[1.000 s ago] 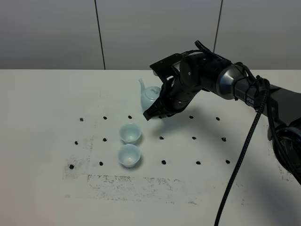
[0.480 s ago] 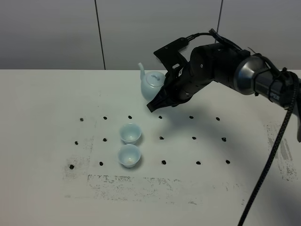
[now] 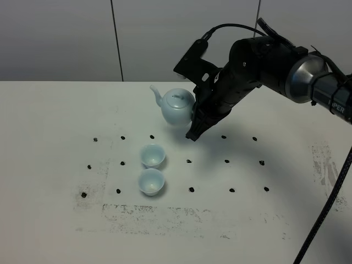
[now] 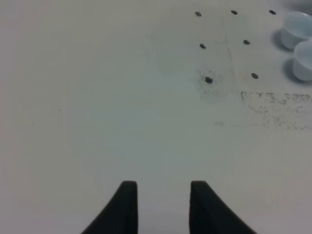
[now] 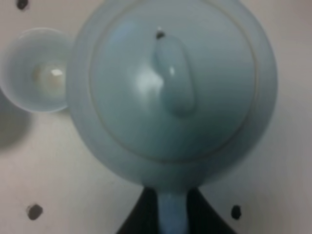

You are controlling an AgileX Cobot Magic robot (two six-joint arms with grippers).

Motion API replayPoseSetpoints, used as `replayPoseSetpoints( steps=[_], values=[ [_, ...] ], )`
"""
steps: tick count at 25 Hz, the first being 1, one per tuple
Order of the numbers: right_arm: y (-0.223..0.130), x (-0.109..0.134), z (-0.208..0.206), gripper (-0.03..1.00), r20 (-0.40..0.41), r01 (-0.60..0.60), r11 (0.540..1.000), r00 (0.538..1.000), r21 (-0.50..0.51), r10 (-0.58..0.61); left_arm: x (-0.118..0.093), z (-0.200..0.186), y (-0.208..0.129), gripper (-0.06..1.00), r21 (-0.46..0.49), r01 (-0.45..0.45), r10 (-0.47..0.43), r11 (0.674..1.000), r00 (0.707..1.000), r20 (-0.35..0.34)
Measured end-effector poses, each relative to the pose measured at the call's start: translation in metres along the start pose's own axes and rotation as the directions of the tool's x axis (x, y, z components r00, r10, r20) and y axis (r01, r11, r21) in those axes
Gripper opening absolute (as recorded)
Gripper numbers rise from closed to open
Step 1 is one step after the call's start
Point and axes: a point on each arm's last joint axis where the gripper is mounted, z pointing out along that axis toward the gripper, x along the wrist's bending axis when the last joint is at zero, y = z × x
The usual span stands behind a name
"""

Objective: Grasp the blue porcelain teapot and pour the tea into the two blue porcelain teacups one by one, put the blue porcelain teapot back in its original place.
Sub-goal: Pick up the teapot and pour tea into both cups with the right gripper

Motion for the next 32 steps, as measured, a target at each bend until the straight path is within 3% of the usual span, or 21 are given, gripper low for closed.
replayPoseSetpoints(
  steps=[13,22,32],
  values=[
    [0.018,-0.010,-0.010,0.03,-0.048,0.303,0.953,0.952,0.034,-0.301,0.000,0.000,0.000,0.29,0.000,0.000,0.000,1.000,1.000,0.000],
    [0.022,-0.022,-0.002,0.03,-0.025,0.406,0.905,0.913,0.129,-0.406,0.000,0.000,0.000,0.29,0.000,0.000,0.000,1.000,1.000,0.000],
    [0.026,-0.005,0.001,0.03,-0.072,0.510,0.840,0.860,0.185,-0.506,0.000,0.000,0.000,0.29,0.000,0.000,0.000,1.000,1.000,0.000]
  ],
)
